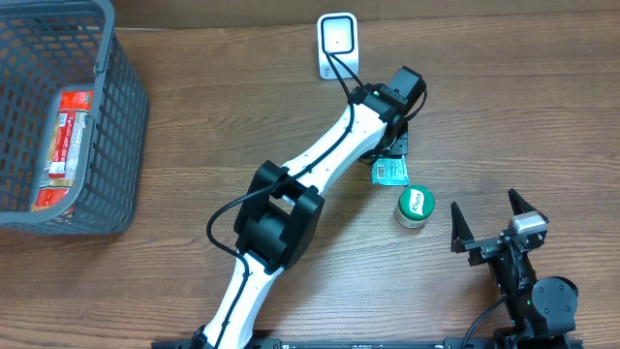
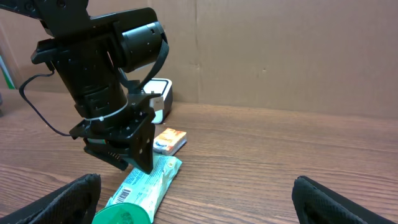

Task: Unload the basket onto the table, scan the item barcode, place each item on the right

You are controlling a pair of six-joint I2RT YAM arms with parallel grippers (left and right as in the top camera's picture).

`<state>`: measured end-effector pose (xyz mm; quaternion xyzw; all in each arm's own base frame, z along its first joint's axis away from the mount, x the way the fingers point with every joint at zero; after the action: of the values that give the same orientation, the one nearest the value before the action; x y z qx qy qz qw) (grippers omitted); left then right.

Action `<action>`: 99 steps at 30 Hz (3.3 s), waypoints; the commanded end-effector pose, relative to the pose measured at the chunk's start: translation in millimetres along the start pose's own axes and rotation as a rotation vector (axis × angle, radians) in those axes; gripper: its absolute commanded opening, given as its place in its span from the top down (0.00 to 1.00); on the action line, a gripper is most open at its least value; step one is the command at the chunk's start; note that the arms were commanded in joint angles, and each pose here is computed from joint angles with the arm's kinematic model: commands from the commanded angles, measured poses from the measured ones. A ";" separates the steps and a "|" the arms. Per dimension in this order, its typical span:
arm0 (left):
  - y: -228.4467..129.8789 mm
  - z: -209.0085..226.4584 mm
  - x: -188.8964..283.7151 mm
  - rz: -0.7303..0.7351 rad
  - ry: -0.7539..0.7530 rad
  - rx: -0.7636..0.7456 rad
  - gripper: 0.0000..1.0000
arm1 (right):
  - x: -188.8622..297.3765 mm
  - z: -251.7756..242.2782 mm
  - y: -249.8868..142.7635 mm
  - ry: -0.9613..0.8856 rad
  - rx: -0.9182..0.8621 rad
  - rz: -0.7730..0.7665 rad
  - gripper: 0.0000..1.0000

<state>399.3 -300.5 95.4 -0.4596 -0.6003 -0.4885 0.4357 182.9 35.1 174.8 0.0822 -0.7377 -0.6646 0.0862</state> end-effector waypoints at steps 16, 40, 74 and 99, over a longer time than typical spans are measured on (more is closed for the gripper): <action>-19.6 13.5 -65.8 0.145 0.047 0.003 0.82 | 0.0 -0.4 -2.1 -0.002 0.002 -0.004 0.00; -84.8 55.6 -18.4 0.513 0.314 -0.149 0.96 | 0.0 -0.4 -2.1 -0.002 0.002 -0.004 0.00; -84.3 42.3 -5.0 0.582 0.178 -0.004 0.94 | 0.0 -0.4 -2.1 -0.002 0.002 -0.004 0.00; 18.6 40.6 56.3 0.224 -0.180 -0.054 0.38 | 0.0 -0.4 -2.1 -0.002 0.002 -0.004 0.00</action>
<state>385.3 -249.2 126.4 -0.5827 -0.5315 -0.3968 0.4697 182.9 35.1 174.8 0.0821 -0.7377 -0.6645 0.0864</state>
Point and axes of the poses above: each gripper's point midway between its finger pads, its own x axis back along the fingers, its own z axis along the line the jaws close on, y = z × x, the point moved 6 cm from there along x, back along the fingers, and after that the axes turned 7 degrees about x, right-handed, at the moved point
